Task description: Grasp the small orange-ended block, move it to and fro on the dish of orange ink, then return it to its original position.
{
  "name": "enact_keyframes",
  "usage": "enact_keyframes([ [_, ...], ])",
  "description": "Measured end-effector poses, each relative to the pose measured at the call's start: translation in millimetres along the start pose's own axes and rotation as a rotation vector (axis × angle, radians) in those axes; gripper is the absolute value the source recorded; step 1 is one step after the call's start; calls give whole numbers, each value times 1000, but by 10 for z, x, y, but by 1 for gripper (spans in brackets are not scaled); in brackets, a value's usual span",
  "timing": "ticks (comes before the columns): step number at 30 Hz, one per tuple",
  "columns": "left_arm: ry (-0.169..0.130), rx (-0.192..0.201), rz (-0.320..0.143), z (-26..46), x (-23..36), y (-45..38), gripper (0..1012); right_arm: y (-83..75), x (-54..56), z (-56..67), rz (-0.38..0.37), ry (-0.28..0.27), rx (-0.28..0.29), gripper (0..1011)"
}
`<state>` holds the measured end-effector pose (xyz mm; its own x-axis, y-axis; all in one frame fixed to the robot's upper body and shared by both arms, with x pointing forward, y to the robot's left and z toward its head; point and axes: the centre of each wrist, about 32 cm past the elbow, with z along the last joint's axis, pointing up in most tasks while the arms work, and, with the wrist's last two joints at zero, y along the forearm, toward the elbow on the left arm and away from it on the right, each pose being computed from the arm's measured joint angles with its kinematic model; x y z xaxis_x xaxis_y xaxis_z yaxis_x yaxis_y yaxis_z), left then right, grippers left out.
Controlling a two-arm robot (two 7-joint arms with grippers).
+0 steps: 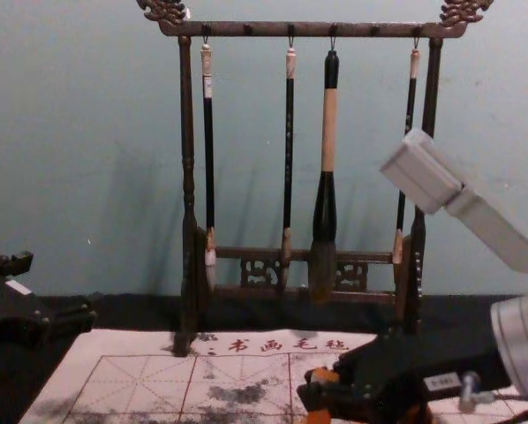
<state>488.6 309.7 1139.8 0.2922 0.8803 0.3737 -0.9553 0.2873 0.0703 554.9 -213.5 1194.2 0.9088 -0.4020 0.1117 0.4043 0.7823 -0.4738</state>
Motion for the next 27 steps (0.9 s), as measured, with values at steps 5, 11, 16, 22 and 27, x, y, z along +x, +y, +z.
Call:
enact_keyframes([
  [5,0,0,0,0,0,0,1001,-66,-34,-26,18,-9,-6,110],
  [11,0,0,0,0,0,0,1001,-76,-85,-40,41,-16,-9,110],
  [16,0,0,0,0,0,0,1001,-52,-136,-27,66,-18,-6,110],
  [22,0,0,0,0,0,0,1001,-13,-179,2,89,-19,1,110],
  [27,0,0,0,0,0,0,1001,63,-195,38,104,-22,6,110],
])
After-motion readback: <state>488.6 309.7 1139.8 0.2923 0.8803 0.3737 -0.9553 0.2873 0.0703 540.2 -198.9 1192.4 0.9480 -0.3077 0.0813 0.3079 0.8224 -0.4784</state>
